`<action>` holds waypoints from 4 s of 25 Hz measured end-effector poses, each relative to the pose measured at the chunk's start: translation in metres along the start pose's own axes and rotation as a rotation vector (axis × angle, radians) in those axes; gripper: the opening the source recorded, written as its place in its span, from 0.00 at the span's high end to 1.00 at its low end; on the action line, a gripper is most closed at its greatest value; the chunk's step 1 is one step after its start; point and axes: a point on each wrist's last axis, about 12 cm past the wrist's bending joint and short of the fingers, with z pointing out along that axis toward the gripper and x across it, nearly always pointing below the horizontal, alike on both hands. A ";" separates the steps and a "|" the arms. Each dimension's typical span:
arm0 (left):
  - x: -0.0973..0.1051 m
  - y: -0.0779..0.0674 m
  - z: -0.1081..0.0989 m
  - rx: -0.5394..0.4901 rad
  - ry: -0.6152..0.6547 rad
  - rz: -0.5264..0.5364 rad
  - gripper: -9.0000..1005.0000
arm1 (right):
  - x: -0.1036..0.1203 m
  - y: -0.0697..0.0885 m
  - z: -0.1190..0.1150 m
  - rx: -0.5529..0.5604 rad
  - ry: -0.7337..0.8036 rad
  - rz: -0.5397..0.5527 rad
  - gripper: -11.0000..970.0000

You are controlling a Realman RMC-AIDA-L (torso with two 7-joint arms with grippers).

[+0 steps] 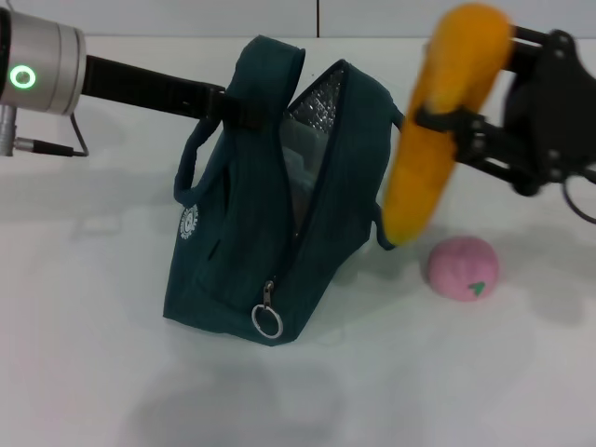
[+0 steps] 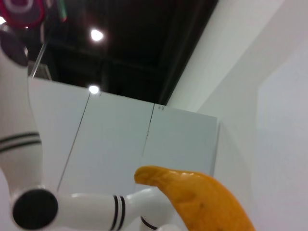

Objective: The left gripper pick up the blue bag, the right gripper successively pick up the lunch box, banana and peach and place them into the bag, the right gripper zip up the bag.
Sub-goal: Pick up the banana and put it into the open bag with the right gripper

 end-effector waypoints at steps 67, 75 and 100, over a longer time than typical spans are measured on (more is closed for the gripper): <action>0.010 0.004 0.002 0.009 0.011 -0.033 0.94 | 0.066 0.029 0.015 0.149 0.270 0.181 0.54; 0.010 0.004 0.001 0.007 0.009 -0.035 0.94 | 0.071 0.034 0.013 0.100 0.329 0.293 0.53; 0.009 0.002 0.004 0.014 0.010 -0.028 0.94 | 0.069 0.010 0.026 0.036 0.490 0.541 0.39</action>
